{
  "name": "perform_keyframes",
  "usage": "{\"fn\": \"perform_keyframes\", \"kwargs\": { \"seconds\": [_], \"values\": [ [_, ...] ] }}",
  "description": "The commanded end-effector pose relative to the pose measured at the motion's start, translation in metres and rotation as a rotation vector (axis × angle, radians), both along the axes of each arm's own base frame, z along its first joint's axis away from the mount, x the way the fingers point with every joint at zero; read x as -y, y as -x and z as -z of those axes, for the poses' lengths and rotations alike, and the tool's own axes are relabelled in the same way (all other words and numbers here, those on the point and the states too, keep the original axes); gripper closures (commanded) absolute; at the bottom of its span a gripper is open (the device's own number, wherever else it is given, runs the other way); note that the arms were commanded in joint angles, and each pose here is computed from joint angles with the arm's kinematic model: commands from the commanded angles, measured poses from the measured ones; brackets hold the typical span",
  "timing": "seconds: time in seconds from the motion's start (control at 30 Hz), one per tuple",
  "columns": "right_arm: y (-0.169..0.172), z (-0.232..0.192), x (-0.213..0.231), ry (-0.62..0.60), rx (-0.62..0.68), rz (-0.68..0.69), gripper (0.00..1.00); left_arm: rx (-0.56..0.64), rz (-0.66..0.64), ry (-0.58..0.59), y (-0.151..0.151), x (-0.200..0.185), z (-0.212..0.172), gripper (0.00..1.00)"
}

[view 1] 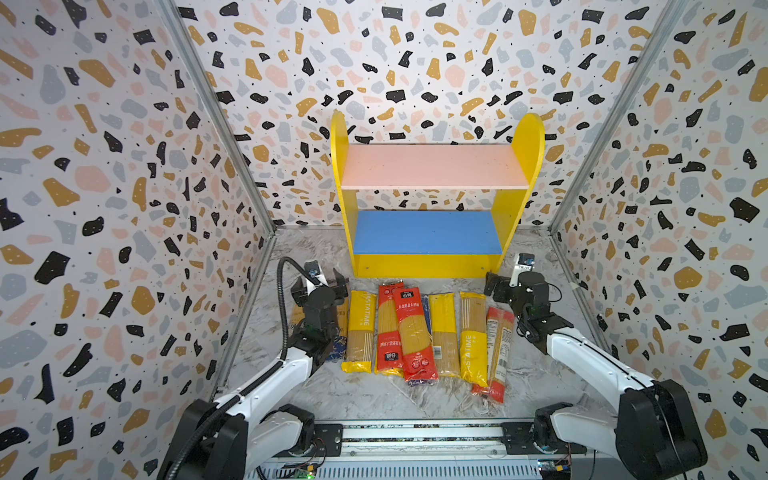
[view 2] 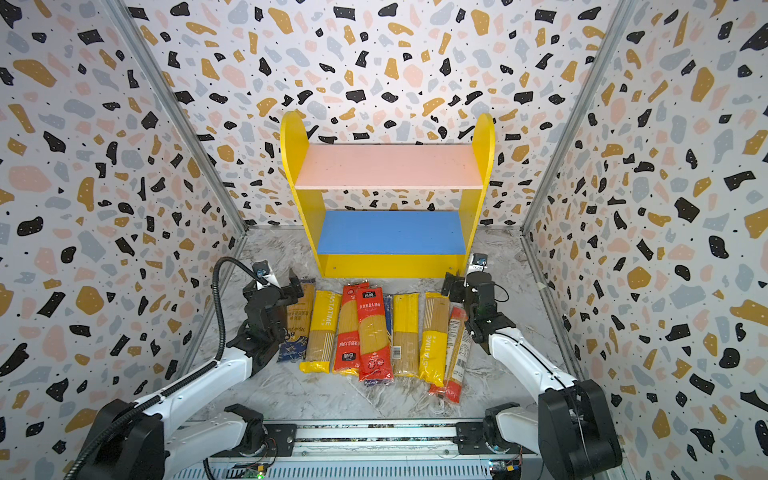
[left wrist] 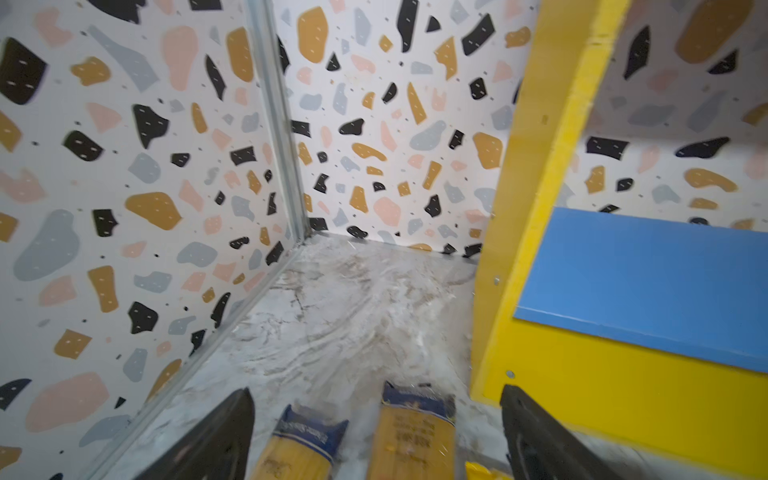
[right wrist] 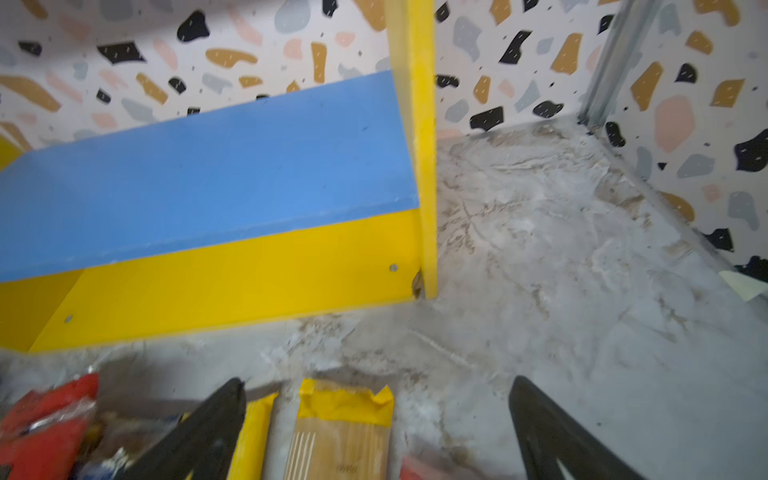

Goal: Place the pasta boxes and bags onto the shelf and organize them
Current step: 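Reach the right gripper down and grasp the red spaghetti bag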

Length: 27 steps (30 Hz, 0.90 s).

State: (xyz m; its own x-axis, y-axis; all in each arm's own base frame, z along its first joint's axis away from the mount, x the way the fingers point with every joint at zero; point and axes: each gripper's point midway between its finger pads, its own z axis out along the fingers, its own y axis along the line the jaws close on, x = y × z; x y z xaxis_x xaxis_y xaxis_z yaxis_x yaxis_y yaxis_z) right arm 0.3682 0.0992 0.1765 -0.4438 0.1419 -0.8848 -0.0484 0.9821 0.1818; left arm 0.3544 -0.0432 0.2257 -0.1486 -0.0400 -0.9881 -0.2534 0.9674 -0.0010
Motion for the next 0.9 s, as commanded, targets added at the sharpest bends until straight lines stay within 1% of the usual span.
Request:
{"fn": "perform_keyframes", "kwargs": {
  "seconds": [0.0,0.17,0.3,0.37,0.47,0.5,0.6,0.73,0.87],
  "values": [
    [0.034,0.015,-0.045,0.041,-0.140,-0.107,0.01,-0.111,-0.002,-0.003,0.019,0.017,0.005,0.11],
    [0.073,0.025,-0.105,0.063,-0.220,-0.255,0.01,-0.105,0.142,0.133,0.049,0.056,-0.012,0.12],
    [0.098,0.035,-0.136,0.078,-0.267,-0.337,0.01,-0.119,0.176,0.199,0.069,0.055,-0.018,0.11],
    [0.110,0.038,-0.148,0.089,-0.286,-0.364,0.01,-0.126,0.195,0.214,0.077,0.052,-0.021,0.08],
    [0.128,0.040,-0.168,0.090,-0.297,-0.420,0.01,-0.124,0.262,0.240,0.088,0.055,-0.027,0.05],
    [0.132,0.041,-0.173,0.101,-0.300,-0.424,0.01,-0.120,0.282,0.249,0.091,0.056,-0.030,0.03],
    [0.143,0.047,-0.184,0.110,-0.343,-0.435,0.01,-0.108,0.292,0.268,0.097,0.053,-0.039,0.00],
    [0.160,0.047,-0.202,0.117,-0.332,-0.472,0.01,-0.109,0.295,0.262,0.099,0.051,-0.045,0.01],
    [0.161,0.057,-0.209,0.113,-0.362,-0.471,0.01,-0.121,0.280,0.249,0.098,0.050,-0.044,0.01]
  ]
}}
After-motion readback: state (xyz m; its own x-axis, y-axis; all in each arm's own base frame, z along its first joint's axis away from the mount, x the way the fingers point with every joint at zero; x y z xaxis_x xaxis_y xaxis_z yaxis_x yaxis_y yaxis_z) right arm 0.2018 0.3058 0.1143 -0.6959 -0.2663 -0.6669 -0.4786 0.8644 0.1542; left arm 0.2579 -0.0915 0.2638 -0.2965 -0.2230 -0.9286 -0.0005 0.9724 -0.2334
